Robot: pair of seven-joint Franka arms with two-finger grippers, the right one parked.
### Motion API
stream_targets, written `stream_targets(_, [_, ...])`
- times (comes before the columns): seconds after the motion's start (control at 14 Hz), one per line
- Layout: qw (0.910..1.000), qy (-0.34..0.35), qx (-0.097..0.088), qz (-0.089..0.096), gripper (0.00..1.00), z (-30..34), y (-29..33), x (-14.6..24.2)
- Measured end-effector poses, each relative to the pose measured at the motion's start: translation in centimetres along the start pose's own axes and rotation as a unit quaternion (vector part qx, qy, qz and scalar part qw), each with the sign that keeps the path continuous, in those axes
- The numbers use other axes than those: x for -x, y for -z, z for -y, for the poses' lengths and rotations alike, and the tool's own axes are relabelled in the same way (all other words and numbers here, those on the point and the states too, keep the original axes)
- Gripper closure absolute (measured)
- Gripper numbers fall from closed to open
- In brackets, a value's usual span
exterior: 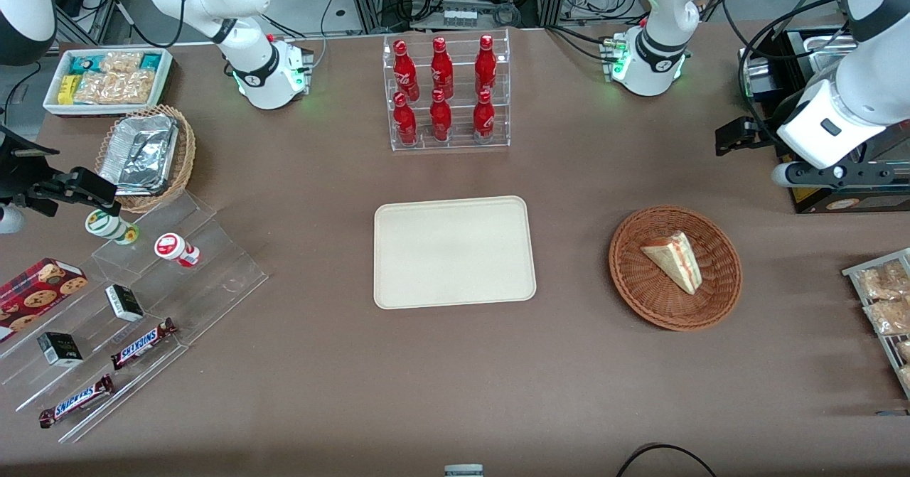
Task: Place sandwich from basket to tray
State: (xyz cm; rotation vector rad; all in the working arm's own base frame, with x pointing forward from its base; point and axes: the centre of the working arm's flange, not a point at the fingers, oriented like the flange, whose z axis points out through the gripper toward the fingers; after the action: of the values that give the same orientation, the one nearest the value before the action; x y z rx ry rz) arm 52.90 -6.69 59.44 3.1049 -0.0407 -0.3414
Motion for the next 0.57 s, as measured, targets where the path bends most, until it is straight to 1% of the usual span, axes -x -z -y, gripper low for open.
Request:
stream_targets(0.36, [1.0000, 0.001, 0.000, 0.001, 0.00, 0.2, -0.2, -0.2])
stream_targets(0.57, [1.0000, 0.004, 0.000, 0.002, 0.00, 0.4, -1.3, -0.9])
